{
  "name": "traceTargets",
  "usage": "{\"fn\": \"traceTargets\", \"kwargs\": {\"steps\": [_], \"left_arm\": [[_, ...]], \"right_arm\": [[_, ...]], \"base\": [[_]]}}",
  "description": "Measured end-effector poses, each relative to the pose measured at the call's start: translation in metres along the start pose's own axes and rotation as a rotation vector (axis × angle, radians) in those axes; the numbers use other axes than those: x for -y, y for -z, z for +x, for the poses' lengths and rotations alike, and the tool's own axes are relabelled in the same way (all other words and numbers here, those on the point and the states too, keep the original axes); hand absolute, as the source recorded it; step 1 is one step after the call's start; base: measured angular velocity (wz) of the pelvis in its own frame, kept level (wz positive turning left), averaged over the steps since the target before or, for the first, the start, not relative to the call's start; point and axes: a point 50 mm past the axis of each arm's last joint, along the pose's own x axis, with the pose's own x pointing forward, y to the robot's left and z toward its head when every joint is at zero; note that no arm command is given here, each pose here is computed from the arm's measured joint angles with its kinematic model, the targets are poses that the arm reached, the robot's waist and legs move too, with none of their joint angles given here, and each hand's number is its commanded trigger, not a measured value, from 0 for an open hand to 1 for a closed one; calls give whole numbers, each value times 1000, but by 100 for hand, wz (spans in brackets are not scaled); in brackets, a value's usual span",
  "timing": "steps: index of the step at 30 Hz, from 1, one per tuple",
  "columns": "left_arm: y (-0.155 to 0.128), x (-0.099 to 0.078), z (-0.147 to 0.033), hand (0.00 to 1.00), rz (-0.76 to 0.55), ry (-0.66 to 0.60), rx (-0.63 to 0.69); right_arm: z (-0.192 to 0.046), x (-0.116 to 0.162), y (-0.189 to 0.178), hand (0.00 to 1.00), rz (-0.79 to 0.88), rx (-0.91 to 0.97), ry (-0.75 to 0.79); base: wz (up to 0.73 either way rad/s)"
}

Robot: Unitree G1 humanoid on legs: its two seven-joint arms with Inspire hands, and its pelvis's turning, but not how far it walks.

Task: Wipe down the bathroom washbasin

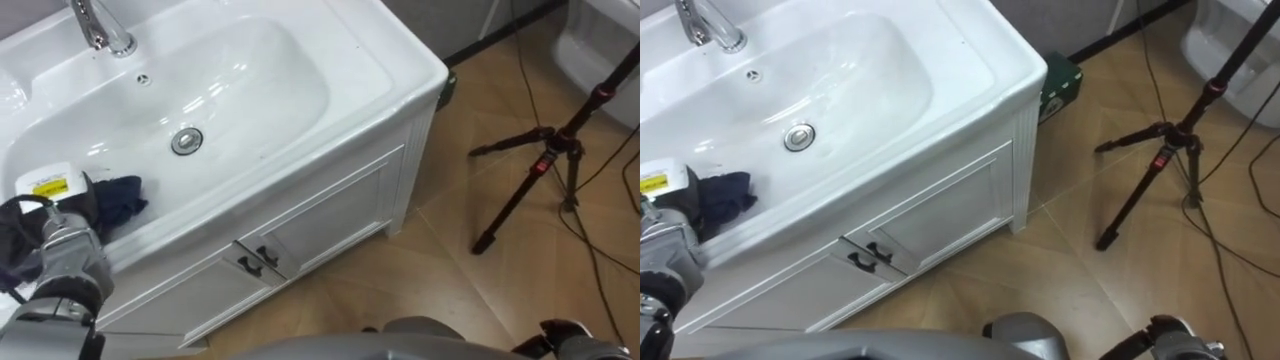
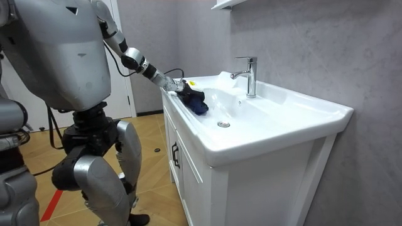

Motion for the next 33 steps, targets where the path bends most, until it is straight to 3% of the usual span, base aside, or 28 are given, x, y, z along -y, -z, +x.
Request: {"fn": "traceTargets", "kwargs": {"steps": [3,8,13,21,33], "left_arm": [[-14,-3,2,100,-139,47,8],[-27,-10,5,100,-214,69,12],[-62,-20,6,100,-404,124,44],[-77,-36,10,100,-440,154,73],[-90,-40,9,100,-575,233,85]], "right_arm": [[0,0,-5,0,6,15,-19],[0,-1,-6,0,32,14,-38],[0,-4,0,0,32,-31,-51],[0,-7,15,0,1,-77,-62],[-1,-11,23,0,11,-93,-95]], "base": [[2],[-2],[-4],[-13],[-18]]}}
